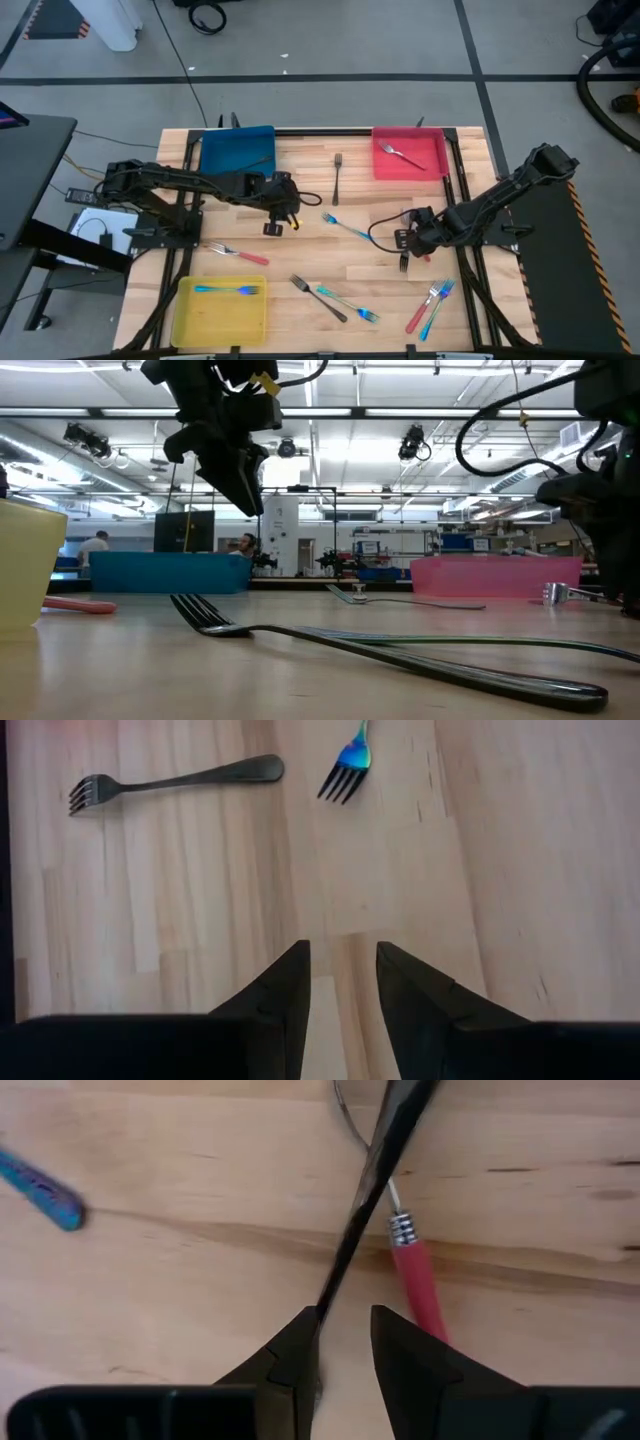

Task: Sort silverware by color (type)
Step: Put the middle right black fork into the blue bin

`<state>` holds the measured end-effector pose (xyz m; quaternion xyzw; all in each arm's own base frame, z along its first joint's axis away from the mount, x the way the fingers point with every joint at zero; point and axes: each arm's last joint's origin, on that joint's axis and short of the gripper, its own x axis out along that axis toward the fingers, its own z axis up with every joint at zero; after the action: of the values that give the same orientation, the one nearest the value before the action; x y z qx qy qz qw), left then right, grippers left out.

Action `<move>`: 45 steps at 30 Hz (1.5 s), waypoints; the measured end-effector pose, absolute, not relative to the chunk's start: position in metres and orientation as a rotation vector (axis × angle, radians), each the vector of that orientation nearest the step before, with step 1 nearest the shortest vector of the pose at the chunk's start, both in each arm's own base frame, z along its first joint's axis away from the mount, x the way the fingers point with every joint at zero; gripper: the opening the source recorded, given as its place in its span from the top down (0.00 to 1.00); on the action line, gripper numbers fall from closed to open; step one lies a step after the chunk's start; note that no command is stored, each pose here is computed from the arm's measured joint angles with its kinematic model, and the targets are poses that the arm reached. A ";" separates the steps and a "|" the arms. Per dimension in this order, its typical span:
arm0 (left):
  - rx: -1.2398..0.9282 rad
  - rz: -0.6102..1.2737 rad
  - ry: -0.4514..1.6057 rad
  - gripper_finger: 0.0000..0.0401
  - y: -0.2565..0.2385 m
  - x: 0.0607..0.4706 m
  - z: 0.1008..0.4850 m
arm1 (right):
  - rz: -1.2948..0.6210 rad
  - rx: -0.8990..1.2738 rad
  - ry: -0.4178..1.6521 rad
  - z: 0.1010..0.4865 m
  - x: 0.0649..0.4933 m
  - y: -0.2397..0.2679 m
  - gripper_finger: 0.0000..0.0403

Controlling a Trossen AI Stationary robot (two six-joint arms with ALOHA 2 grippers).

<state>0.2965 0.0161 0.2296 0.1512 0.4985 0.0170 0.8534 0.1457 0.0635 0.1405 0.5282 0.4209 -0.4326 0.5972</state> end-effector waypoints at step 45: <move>0.317 0.042 1.013 0.71 0.016 0.299 0.231 | -0.995 1.209 0.853 0.134 0.153 0.059 0.76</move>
<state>0.2994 0.0161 0.2315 0.1511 0.4832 0.0201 0.8621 0.1531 0.0593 0.1335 0.5276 0.3723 -0.4343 0.6281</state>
